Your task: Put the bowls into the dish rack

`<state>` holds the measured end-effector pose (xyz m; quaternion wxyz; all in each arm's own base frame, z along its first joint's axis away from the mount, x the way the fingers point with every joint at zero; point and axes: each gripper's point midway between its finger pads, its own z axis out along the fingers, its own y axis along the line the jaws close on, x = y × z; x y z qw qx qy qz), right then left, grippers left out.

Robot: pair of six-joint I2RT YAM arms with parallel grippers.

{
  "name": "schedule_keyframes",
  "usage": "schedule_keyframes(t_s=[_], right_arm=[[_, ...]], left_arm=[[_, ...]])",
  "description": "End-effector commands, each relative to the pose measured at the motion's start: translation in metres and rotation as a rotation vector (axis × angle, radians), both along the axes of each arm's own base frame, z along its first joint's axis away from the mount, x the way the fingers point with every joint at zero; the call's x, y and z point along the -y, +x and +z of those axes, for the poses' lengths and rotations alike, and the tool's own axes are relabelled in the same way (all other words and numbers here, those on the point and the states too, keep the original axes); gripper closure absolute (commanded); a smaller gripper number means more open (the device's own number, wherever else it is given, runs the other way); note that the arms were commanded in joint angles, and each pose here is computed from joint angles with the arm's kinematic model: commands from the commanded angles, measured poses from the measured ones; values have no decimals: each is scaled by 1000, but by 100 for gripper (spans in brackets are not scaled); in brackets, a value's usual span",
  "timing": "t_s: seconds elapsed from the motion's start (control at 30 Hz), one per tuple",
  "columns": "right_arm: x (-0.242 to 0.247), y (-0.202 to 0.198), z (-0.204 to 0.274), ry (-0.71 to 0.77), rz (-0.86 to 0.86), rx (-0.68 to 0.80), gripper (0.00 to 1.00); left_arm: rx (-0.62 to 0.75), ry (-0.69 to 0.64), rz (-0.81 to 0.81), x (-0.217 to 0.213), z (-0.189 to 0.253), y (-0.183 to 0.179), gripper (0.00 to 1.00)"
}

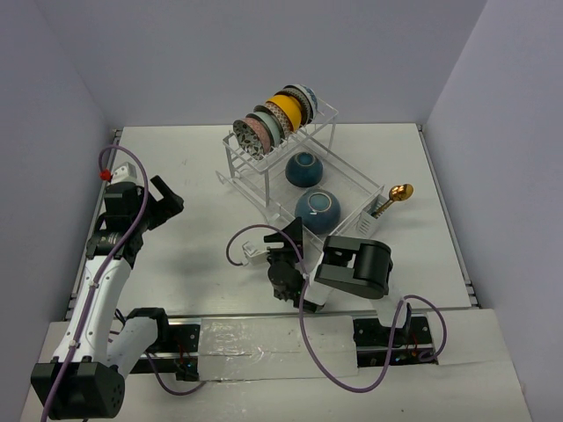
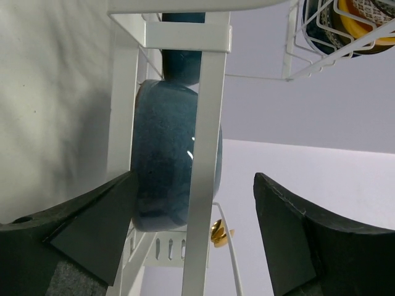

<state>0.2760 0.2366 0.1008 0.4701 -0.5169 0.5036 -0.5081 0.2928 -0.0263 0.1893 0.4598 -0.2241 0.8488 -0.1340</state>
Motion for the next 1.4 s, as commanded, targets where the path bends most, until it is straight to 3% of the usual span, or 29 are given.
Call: schedule_keyframes(t_s=[0.0, 0.73, 1.07, 1.17, 1.27, 1.3, 1.37], right_arm=[[-2, -5, 33, 451, -3, 140, 16], [31, -17, 128, 882, -50, 224, 11], [74, -5, 179, 1127, -101, 271, 11], [84, 6, 193, 1226, -110, 250, 11], [91, 18, 192, 1296, -112, 124, 11], [92, 27, 203, 1413, -90, 112, 11], [103, 30, 213, 1472, -96, 108, 10]], left_arm=[[39, 6, -18, 0, 8, 5, 1], [29, 7, -18, 1, 6, 6, 1], [23, 5, -21, 1, 5, 7, 1], [26, 8, 5, -7, 5, 7, 1], [32, 8, 7, -7, 6, 8, 1], [32, 7, 5, -7, 7, 8, 1], [40, 10, 6, -7, 10, 9, 1]])
